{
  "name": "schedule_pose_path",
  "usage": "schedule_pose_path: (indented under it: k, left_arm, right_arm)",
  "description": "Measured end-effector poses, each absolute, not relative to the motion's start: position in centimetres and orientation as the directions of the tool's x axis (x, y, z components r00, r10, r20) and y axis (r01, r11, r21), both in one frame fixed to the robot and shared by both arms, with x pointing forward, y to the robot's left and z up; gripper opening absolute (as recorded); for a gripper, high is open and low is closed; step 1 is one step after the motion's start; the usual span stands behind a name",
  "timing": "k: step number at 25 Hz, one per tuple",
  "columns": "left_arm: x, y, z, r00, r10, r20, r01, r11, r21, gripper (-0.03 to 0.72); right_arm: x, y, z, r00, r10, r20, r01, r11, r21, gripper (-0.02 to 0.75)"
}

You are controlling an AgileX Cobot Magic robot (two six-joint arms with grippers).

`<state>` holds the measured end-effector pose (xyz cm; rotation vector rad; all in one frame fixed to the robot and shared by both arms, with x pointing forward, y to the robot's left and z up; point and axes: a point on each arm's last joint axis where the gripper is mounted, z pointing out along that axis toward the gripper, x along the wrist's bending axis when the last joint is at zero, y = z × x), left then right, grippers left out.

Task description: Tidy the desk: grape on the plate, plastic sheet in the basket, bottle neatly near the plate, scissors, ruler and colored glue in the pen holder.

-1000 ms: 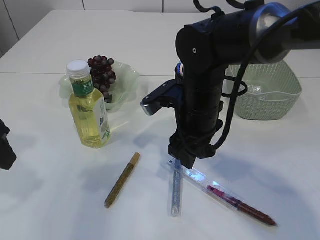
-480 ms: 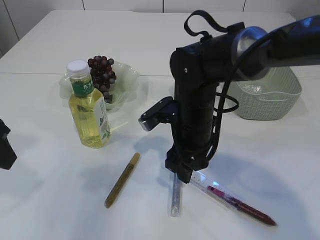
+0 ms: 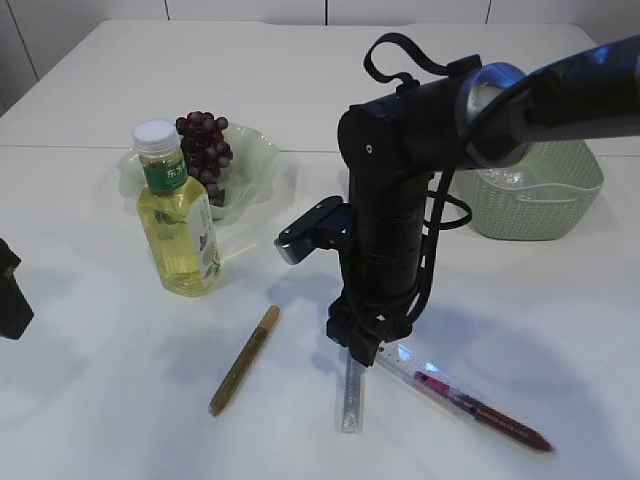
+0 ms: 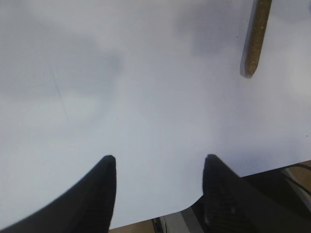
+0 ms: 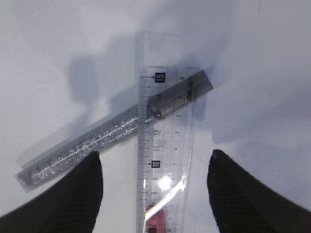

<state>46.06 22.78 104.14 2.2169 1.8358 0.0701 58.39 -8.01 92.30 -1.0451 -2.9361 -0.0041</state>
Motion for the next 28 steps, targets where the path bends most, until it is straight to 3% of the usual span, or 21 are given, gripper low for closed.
schedule_pose_path:
  k: [28]
  left_arm:
    - [46.06,22.78,104.14,0.2,0.971,-0.129,0.959,-0.167,0.23,0.415]
  right_arm:
    - [58.33,-8.21,92.03,-0.765,0.644,0.018,0.643,0.765,-0.035,0.53]
